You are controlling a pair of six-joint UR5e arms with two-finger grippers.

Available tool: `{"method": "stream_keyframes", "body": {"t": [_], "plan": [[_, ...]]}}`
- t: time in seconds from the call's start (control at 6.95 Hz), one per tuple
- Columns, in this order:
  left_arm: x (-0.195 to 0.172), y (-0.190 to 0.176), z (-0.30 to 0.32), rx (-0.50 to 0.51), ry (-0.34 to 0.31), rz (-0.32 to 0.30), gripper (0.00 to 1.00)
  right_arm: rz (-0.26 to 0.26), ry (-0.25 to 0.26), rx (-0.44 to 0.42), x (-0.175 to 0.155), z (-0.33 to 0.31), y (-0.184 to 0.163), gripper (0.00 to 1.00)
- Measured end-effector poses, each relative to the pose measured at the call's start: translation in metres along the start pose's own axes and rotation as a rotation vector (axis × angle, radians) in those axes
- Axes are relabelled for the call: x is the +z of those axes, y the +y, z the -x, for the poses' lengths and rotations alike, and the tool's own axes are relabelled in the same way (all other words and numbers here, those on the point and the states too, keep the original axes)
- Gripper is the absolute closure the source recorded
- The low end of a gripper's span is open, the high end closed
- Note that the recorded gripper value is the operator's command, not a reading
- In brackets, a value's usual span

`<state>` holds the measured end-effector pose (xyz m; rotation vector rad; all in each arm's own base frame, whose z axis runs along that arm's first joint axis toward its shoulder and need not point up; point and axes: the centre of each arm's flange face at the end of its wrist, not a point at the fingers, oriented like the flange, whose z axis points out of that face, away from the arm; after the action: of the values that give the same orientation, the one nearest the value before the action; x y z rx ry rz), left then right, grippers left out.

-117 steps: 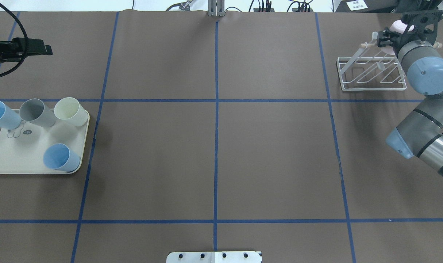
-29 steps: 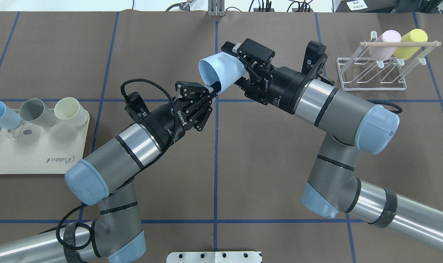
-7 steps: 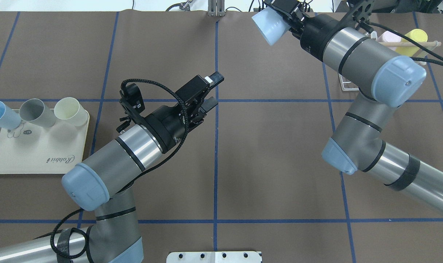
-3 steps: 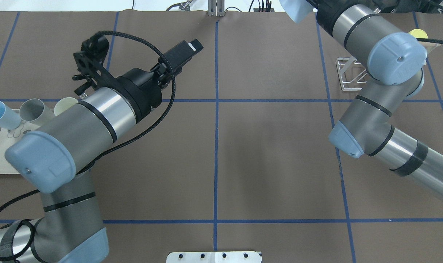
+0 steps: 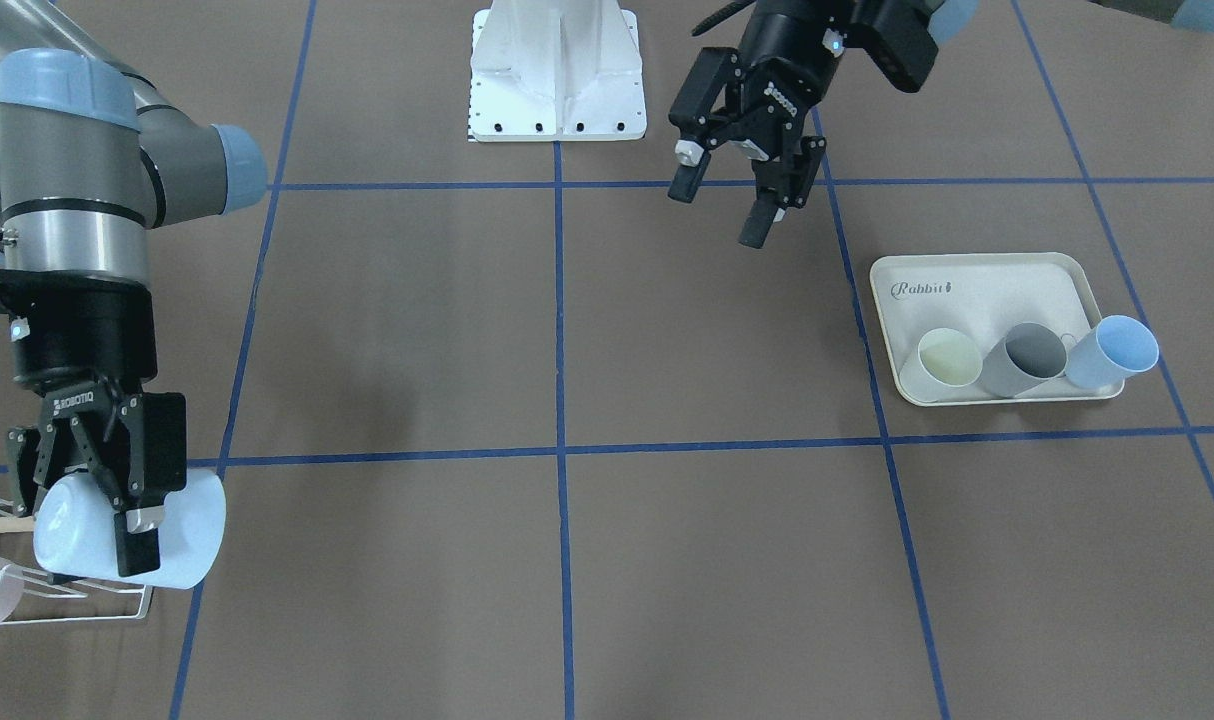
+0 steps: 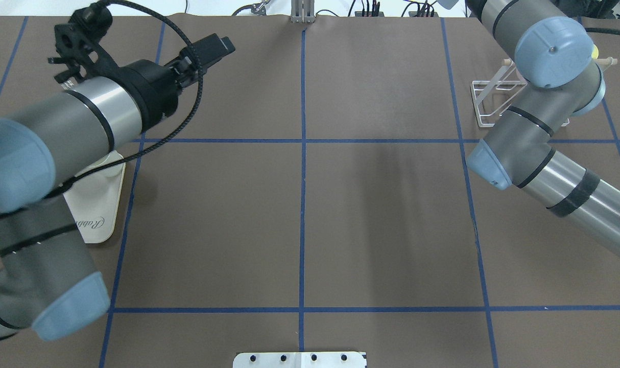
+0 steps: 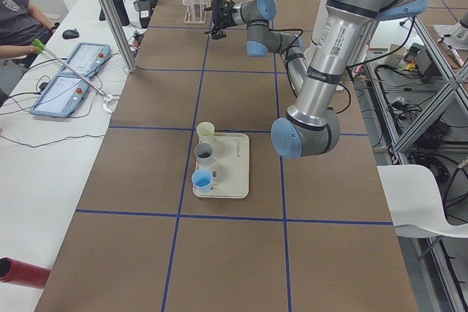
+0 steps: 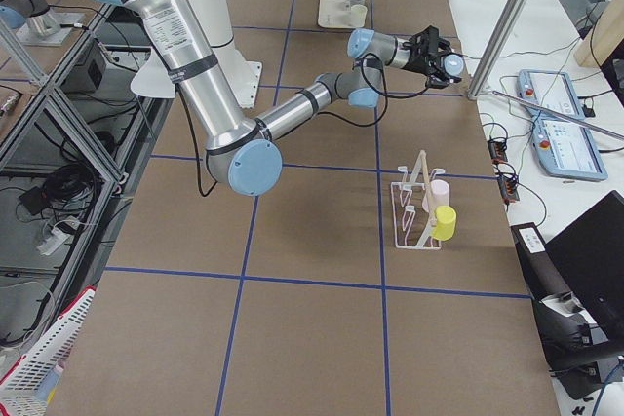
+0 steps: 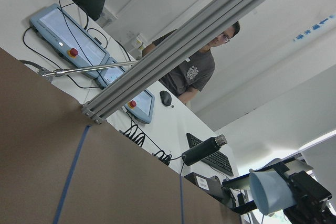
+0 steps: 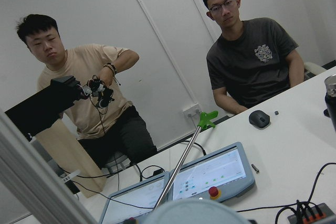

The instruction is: Transfer IKEA cup to right arm and place on rack

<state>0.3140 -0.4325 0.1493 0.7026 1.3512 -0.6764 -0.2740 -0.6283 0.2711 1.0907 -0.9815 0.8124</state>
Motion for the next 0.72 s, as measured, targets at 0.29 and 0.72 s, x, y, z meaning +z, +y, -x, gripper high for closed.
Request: {"method": "stream_keyframes", "body": {"t": [0.29,0.72], "plan": [[-0.008,-0.063,0.047,0.158,-0.177,0.068,0.00,-0.071,0.088,-0.129,0.023,-0.025,-0.008,0.94],[-0.035,-0.133,0.129,0.272,-0.340,0.237,0.00,-0.089,0.182,-0.276,0.044,-0.060,-0.007,0.93]]}}
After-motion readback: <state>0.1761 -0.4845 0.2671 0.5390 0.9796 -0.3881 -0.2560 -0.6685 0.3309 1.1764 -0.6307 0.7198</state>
